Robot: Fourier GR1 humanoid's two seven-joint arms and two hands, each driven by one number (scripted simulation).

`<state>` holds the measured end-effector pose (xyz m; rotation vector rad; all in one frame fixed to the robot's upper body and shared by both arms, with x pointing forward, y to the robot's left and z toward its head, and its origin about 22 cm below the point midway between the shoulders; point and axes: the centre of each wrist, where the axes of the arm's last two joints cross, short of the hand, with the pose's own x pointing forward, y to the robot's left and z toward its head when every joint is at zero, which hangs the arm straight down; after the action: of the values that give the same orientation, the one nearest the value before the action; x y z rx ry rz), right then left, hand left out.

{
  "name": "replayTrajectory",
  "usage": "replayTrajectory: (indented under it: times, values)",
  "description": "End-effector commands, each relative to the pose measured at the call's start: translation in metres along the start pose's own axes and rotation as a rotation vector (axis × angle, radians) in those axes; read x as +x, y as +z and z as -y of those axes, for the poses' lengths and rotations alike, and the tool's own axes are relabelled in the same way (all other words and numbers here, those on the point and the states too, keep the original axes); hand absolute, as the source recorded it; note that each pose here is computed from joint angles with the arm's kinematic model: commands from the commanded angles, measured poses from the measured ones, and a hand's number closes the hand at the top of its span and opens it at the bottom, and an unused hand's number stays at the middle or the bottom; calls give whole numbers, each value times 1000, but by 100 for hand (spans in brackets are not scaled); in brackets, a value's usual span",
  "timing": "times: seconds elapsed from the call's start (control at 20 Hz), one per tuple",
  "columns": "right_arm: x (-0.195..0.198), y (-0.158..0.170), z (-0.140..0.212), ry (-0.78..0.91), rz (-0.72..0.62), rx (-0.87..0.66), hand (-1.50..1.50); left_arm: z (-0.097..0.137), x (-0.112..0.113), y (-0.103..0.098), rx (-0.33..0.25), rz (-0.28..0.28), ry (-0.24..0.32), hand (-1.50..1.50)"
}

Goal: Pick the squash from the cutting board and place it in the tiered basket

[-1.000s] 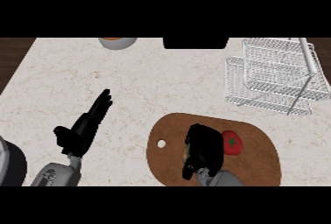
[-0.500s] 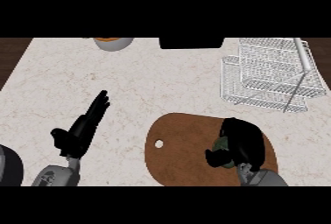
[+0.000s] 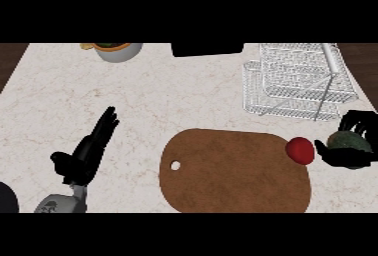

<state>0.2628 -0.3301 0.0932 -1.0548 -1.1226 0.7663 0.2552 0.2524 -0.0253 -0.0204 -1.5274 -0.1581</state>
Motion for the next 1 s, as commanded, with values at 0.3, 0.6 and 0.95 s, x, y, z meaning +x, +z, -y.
replayTrajectory:
  times: [0.3,0.6,0.95]
  values:
    - [-101,-16,166,-340,303,-168,150,9,8,-12,-50,4,-7,0]
    - [-116,-39,223,-418,267,-135,150,15,10,-18,-92,-1,-16,0]
    - [-31,-77,246,-390,243,-78,150,16,10,-22,-112,-6,-6,0]
